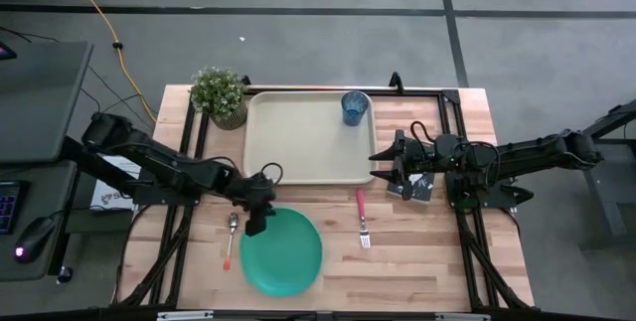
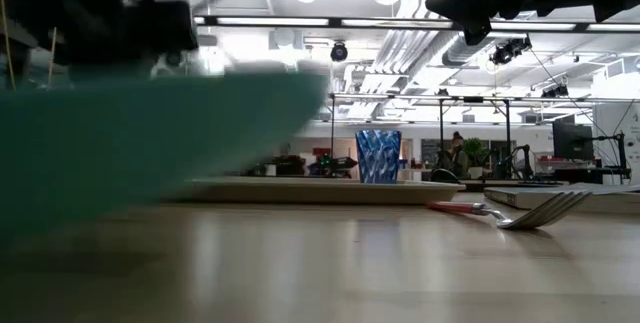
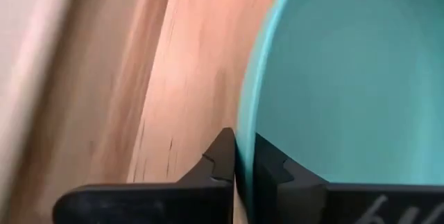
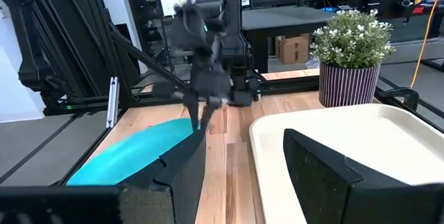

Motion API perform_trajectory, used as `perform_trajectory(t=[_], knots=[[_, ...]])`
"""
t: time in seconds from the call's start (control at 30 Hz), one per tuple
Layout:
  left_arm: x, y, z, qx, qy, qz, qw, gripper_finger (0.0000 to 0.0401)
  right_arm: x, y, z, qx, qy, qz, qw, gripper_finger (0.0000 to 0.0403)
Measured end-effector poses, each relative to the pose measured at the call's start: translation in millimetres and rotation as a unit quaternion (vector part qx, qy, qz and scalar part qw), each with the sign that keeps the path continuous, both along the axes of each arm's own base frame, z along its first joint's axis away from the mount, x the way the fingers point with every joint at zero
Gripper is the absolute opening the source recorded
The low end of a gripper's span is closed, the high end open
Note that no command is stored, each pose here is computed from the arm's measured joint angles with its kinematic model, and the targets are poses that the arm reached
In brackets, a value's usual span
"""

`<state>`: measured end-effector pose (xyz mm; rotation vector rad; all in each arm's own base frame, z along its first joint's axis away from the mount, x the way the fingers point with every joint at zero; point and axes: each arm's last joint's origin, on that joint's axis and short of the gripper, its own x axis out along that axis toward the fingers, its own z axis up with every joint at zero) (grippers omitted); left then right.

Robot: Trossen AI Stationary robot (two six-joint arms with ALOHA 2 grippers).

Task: Pick and place plate/cup/fork/spoon on tray
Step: Put the blue plate on the white serving tray to the bottom left of the blue glass

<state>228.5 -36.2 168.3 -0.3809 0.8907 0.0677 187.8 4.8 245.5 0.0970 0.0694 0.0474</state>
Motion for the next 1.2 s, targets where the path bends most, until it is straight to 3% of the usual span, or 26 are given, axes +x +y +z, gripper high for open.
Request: perform_trajectory(t=[0.17,0.3,0.53,0.77,0.87,1.03,1.2], knots=[[-3.5,0.1,22.2,0.080,-0.079,0.015,0.994,0.0001,0.1,0.0,0.8,0.000,-0.004,0.000,1.000,0.0186],[-4.4,4.1,34.7,0.127,-0.126,0.074,0.981,0.0000,0.1,0.0,1.1,0.000,-0.006,0.000,1.000,0.0186],[3.0,29.8,67.4,0.139,-0.178,0.161,0.961,0.0000,0.2,-0.1,2.7,-0.003,-0.014,0.000,1.000,0.0186],[12.9,95.3,113.6,0.186,-0.083,0.259,0.944,0.0000,0.2,-0.1,4.5,-0.005,-0.023,0.000,1.000,0.0186],[15.3,129.7,118.6,0.189,-0.040,0.293,0.937,0.0000,0.2,-0.2,4.4,-0.005,-0.023,0.000,1.000,0.0186],[16.0,184.1,101.1,0.122,0.002,0.305,0.944,0.0000,0.2,-0.2,4.4,-0.004,-0.022,0.000,1.000,0.0186],[9.7,217.0,68.3,0.077,0.073,0.336,0.936,0.0000,0.2,-0.2,4.3,-0.004,-0.022,0.000,1.000,0.0186]])
